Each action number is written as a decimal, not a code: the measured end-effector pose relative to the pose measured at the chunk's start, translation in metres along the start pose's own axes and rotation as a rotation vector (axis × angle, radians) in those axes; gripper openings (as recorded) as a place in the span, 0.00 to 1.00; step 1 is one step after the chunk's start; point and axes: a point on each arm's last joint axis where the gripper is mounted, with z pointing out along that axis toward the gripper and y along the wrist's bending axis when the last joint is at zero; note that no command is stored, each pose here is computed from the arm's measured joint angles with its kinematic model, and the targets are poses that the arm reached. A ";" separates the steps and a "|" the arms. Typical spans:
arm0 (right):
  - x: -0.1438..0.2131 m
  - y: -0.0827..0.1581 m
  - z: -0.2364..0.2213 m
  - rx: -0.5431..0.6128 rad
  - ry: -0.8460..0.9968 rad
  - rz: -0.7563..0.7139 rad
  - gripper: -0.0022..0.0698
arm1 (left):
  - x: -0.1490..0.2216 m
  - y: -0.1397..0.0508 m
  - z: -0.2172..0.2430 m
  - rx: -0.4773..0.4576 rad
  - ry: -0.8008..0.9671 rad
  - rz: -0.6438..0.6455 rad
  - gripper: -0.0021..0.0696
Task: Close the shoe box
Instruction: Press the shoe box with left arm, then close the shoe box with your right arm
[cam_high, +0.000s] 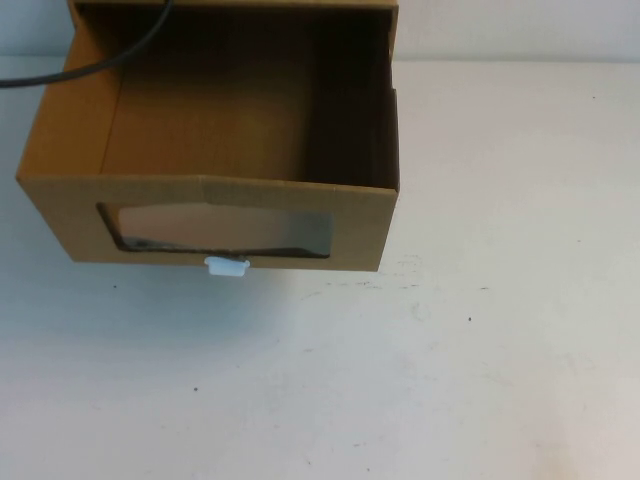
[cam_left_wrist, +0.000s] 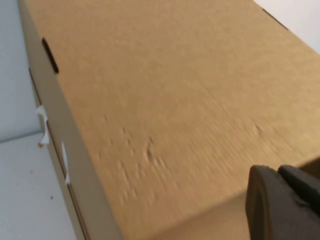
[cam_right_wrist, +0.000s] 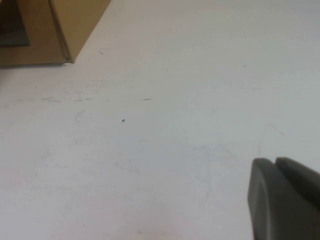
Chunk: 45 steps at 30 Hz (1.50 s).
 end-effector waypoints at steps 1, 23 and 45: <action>0.000 0.000 0.000 0.000 0.000 0.000 0.01 | -0.004 0.005 0.009 0.008 0.007 0.004 0.03; -0.005 0.002 0.000 -0.025 -0.049 0.099 0.01 | 0.007 0.036 0.094 0.080 0.148 -0.010 0.03; -0.104 0.035 -0.006 -0.303 0.219 0.410 0.01 | 0.007 0.036 0.094 0.076 0.153 -0.008 0.03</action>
